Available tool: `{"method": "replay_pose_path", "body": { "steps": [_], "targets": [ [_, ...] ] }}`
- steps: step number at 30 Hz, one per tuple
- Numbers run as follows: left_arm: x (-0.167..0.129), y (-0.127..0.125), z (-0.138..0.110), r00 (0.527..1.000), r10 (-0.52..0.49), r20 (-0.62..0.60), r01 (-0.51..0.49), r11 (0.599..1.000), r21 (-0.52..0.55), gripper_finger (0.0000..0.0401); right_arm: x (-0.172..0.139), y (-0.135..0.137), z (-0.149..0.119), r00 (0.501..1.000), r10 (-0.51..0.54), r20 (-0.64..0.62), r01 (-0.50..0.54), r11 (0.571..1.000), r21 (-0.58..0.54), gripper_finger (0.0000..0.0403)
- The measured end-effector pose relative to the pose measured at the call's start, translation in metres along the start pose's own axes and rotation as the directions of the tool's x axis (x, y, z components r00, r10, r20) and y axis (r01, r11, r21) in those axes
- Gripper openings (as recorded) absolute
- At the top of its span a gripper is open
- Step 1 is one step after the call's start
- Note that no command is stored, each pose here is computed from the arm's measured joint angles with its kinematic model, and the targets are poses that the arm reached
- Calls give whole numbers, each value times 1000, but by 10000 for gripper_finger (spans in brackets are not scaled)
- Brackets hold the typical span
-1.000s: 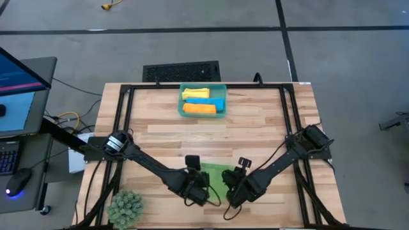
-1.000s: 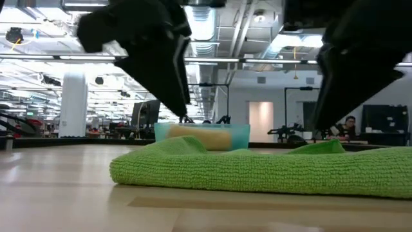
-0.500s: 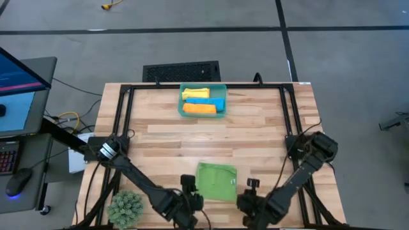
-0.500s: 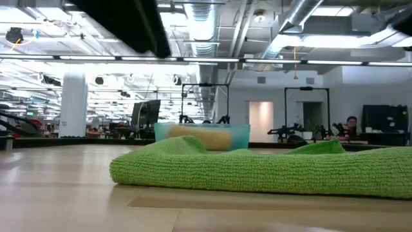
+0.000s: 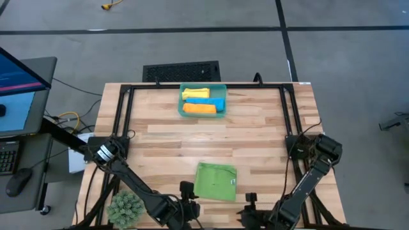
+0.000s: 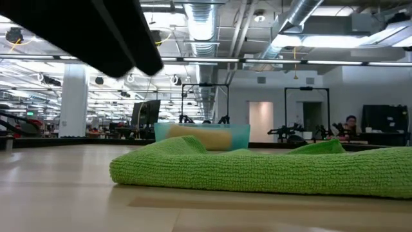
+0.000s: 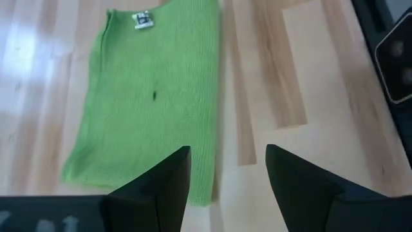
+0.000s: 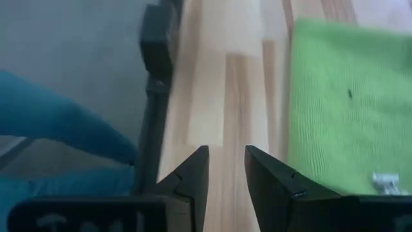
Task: Roll microfiber towels into tight, uniform cylinder then place into a basket
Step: Roll the green microfiber towel
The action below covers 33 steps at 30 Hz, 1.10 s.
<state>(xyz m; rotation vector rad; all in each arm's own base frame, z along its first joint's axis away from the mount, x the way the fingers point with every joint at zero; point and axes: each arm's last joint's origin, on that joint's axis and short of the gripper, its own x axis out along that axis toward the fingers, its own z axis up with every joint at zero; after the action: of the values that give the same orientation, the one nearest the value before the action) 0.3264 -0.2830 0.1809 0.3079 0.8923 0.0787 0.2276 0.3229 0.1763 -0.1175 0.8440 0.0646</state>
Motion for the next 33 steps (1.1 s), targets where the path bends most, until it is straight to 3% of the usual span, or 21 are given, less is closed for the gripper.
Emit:
{"method": "replay_pose_path", "body": {
  "steps": [4,15,23,33],
  "targets": [
    [8,1,-6,1000,3,-5,-3,1000,13,194,-3,5,2,998,0,59,3,999,-44,123],
    [23,17,-4,998,-29,-54,28,999,-27,194,20,-16,-10,998,-60,31,61,997,-38,122],
    [40,22,-21,997,-20,-77,24,998,54,194,36,-32,-19,996,-87,15,87,996,-7,124],
    [55,37,-27,991,-42,-127,45,999,22,194,52,-51,-23,996,-83,-37,84,996,36,187]
  ]
}}
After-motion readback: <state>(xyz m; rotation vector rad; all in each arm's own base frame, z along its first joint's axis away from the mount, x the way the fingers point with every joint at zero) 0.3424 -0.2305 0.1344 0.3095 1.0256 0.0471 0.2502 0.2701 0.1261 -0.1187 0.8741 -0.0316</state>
